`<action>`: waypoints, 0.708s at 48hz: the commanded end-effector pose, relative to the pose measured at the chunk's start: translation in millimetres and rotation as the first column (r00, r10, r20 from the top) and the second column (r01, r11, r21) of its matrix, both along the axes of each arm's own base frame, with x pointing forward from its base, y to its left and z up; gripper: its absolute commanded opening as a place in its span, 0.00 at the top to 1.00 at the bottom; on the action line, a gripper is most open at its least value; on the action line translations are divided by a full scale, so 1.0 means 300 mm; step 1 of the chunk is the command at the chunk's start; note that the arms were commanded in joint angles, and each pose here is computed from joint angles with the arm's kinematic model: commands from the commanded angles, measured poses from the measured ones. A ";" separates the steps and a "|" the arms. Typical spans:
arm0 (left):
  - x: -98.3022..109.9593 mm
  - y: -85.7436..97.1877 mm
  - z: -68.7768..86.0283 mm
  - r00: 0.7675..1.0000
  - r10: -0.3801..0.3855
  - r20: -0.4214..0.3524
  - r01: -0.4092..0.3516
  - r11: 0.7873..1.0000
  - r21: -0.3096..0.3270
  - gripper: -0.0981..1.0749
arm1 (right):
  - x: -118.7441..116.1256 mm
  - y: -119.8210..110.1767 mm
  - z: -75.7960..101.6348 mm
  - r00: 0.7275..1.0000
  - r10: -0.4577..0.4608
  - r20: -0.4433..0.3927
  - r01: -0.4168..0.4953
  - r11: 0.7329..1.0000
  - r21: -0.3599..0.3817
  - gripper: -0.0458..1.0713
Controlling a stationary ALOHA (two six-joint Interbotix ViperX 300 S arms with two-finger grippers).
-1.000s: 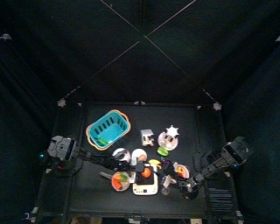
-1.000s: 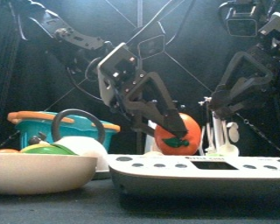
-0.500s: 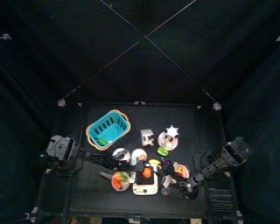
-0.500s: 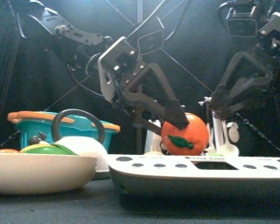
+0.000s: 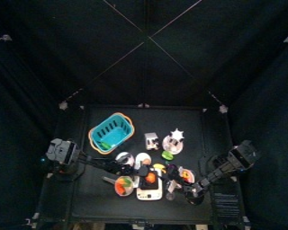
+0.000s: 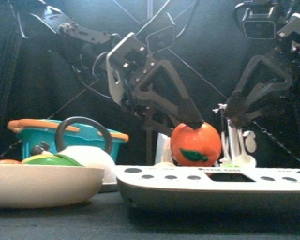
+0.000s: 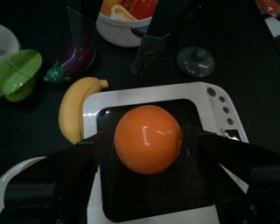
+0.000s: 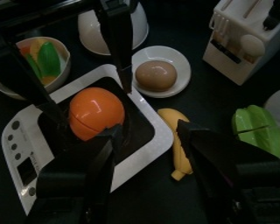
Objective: Place orange onto stove
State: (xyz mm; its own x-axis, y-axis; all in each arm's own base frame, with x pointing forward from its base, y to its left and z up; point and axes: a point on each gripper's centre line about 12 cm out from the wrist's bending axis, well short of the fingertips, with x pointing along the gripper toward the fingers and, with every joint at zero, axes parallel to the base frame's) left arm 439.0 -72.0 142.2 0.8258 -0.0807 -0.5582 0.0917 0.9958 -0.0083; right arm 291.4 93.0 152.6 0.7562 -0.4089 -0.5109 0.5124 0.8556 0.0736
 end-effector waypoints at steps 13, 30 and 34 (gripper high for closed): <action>0.016 -0.008 0.109 0.995 -0.011 0.101 0.010 1.000 0.009 0.04 | 0.004 0.003 0.038 0.999 -0.002 0.036 0.002 1.000 0.019 0.17; 0.012 0.001 0.147 0.988 -0.002 0.155 -0.001 1.000 0.019 0.04 | 0.004 0.003 0.036 0.999 -0.002 0.033 0.002 1.000 0.020 0.17; 0.010 0.004 0.147 0.987 0.002 0.162 -0.006 1.000 0.021 0.04 | 0.004 0.002 0.038 0.999 -0.005 0.035 0.004 1.000 0.021 0.17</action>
